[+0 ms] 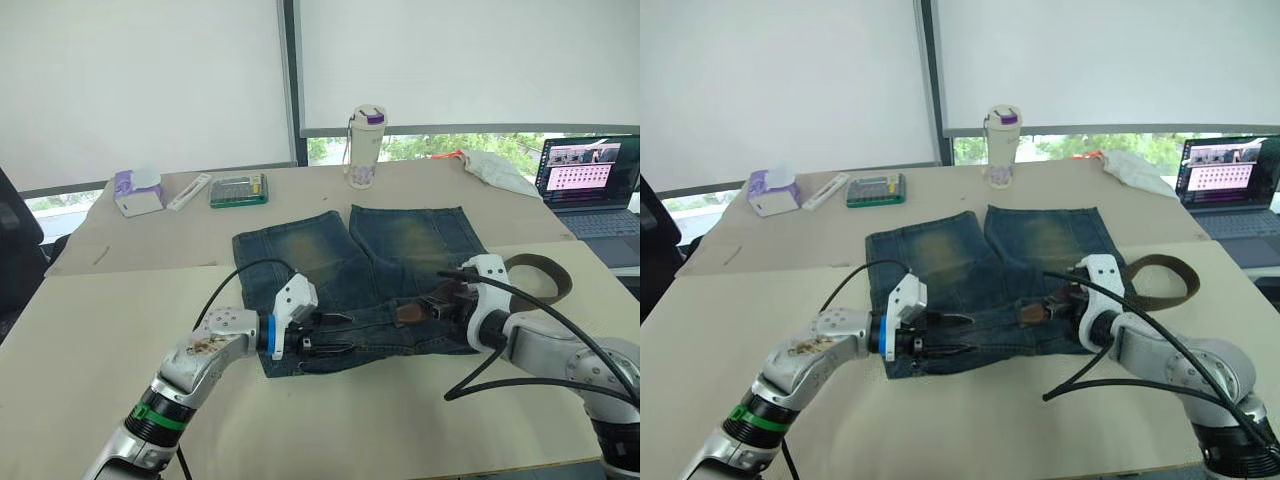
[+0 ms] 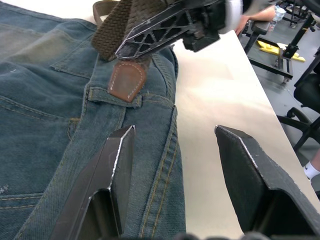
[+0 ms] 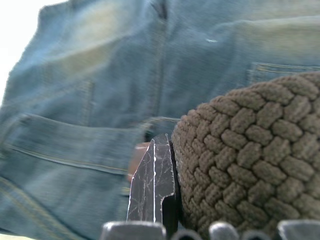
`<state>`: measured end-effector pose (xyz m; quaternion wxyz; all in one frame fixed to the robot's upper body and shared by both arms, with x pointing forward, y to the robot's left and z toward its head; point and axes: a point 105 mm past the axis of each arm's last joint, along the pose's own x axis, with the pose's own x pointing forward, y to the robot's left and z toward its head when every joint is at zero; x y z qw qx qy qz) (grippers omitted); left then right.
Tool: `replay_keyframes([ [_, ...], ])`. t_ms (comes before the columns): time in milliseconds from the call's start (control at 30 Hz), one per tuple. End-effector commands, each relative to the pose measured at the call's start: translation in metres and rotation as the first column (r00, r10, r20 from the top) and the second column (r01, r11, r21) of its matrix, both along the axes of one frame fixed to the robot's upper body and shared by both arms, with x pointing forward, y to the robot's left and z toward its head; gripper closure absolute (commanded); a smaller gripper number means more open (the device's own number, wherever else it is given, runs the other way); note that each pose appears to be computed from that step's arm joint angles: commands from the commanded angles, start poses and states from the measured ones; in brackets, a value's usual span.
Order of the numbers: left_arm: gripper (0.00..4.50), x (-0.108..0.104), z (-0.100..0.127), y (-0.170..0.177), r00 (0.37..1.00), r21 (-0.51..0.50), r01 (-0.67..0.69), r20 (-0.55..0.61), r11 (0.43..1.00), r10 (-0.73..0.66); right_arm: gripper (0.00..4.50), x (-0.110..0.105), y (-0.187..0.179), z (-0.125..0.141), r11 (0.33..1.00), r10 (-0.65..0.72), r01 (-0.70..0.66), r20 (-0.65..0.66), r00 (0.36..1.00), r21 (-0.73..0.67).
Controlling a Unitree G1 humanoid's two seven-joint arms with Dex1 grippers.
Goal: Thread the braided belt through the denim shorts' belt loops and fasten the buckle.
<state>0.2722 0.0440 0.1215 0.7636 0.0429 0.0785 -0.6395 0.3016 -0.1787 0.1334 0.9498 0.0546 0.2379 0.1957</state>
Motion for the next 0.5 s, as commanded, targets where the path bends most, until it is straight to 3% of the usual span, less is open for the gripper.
replay_keyframes([
  [33,1.77,-0.002,0.005,0.0,0.999,-0.014,0.007,0.046,1.0,-0.006,4.5,0.001,-0.006,0.005,1.0,-0.011,0.011,0.017,1.0,-0.021],
  [200,1.77,0.0,-0.001,0.001,0.999,-0.008,-0.002,0.041,1.0,0.002,4.5,0.003,-0.005,-0.001,1.0,-0.004,0.004,-0.002,1.0,-0.019],
  [500,1.77,0.006,-0.011,0.006,0.999,0.023,-0.033,0.042,0.999,0.032,4.5,0.015,0.038,-0.011,0.986,0.091,-0.085,-0.037,0.995,0.145],
])
